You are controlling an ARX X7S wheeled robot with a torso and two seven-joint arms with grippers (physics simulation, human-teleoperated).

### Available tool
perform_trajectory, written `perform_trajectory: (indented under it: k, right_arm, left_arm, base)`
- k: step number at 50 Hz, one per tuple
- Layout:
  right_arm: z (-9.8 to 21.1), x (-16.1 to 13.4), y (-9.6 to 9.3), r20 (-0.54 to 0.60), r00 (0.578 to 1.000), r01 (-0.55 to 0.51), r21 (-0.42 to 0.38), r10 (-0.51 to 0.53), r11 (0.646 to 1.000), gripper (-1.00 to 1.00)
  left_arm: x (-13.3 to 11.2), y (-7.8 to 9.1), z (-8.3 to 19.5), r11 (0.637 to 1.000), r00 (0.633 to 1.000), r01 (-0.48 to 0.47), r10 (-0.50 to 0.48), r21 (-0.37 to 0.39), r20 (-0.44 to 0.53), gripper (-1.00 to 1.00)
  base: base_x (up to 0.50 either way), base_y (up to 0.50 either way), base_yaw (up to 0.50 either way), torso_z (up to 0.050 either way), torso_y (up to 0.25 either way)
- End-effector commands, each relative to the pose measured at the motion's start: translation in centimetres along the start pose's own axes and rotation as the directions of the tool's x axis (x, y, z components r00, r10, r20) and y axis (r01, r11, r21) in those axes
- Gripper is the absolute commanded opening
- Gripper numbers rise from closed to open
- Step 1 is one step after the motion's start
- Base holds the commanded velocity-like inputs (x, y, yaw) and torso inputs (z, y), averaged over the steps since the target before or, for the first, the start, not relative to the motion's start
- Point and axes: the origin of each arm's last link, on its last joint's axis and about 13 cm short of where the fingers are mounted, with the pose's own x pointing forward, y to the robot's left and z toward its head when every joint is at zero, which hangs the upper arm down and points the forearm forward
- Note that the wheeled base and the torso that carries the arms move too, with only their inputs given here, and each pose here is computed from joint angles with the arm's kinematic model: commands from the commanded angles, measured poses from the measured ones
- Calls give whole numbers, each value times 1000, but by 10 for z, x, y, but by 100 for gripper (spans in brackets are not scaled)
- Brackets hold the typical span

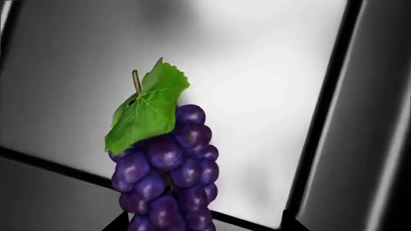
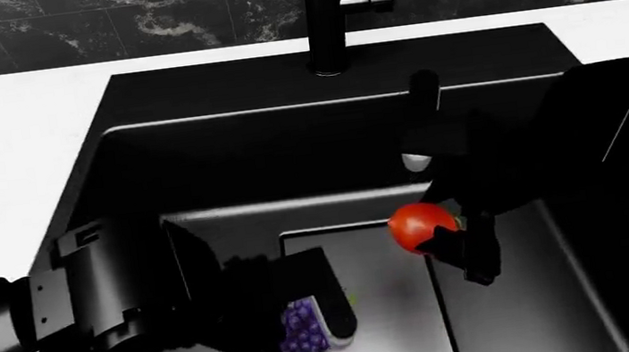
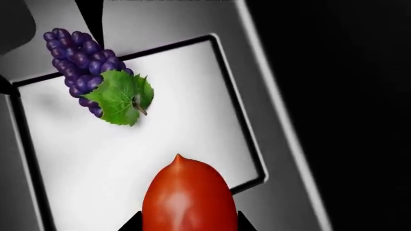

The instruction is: Pick up the fruits and vegetables and place them in the sink. Turn on the sink faucet to wash them. Then turn the sink off and put them in the tray.

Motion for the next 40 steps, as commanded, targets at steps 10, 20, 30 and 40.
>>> perform_trajectory:
  k: [10,20,30,40]
  right_arm:
    - [-2,1,-1,15,1000,5,-2,-5,1000,-100]
    - [-2,0,-1,21,1000,4,-2,-4,1000,-100]
    - [4,-14,3,77,997,28,-9,-27,1000,-100]
    - [6,-40,14,155,985,76,15,-78,997,-100]
  left_arm:
    - [23,6,-8,1000,996,-29,29,4,-85,100]
    - [23,10,-8,999,995,-49,49,2,-82,-100]
    - [-2,22,6,992,991,-120,122,-34,59,-100]
    - [-47,30,17,979,951,-173,194,-109,239,-100]
  base:
    - [0,0,0,0,0]
    - [0,0,0,0,-1]
    - [0,-1,-1,0,-1]
    - [0,0,0,0,0]
